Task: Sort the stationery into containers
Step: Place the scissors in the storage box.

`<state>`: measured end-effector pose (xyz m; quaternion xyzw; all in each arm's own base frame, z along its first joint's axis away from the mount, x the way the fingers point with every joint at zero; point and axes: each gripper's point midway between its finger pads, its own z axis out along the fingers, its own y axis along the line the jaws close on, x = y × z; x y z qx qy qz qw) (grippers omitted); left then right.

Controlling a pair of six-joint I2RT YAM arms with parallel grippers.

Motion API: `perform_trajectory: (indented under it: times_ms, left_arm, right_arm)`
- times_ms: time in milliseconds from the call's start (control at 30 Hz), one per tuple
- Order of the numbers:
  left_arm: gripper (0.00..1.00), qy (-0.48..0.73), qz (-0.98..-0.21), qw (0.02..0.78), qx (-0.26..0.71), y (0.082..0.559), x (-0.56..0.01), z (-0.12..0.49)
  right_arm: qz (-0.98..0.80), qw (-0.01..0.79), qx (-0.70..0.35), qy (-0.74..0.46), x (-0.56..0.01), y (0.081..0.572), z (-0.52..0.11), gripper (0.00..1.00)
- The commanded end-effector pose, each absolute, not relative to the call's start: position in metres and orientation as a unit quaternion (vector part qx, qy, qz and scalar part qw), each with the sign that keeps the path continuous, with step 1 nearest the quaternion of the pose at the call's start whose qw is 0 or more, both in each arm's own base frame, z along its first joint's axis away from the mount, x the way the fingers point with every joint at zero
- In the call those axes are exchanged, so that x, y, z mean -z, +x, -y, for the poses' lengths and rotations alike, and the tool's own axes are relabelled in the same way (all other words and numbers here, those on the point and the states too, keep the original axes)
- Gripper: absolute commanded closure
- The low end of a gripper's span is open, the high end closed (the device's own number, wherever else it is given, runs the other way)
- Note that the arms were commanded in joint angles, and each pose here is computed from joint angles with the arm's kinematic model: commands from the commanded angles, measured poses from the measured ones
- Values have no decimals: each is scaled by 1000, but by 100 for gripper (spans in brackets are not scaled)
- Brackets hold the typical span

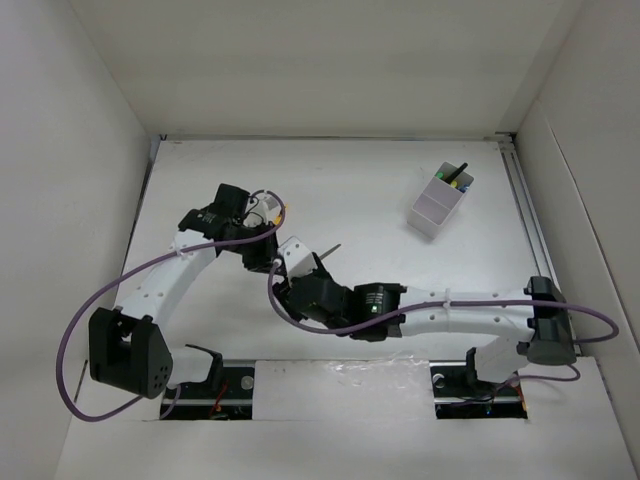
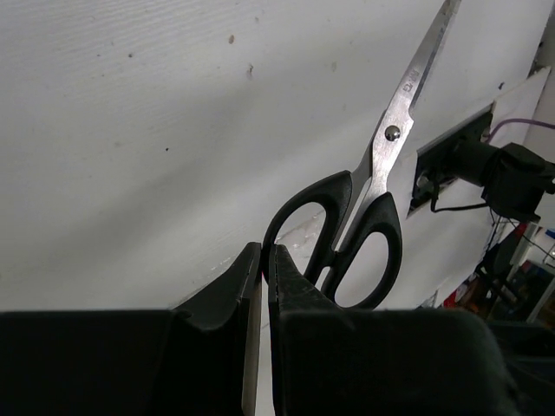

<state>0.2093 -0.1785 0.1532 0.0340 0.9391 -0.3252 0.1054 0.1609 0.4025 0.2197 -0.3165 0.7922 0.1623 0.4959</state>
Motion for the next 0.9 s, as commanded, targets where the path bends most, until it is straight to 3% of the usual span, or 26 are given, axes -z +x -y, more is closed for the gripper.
perform_trajectory:
  times_ms: [0, 467, 867]
  left_arm:
    - [100, 56, -927, 101, 357, 201, -162, 187]
    - [100, 57, -924, 90, 368, 189, -159, 187]
    - [100, 59, -921, 85, 377, 183, -159, 187]
  right_arm:
    - [-788, 513, -94, -327, -228, 166, -389, 36]
    - [-772, 518, 32, -366, -227, 168, -380, 36]
    - [-742, 509, 63, -431, -211, 136, -394, 36]
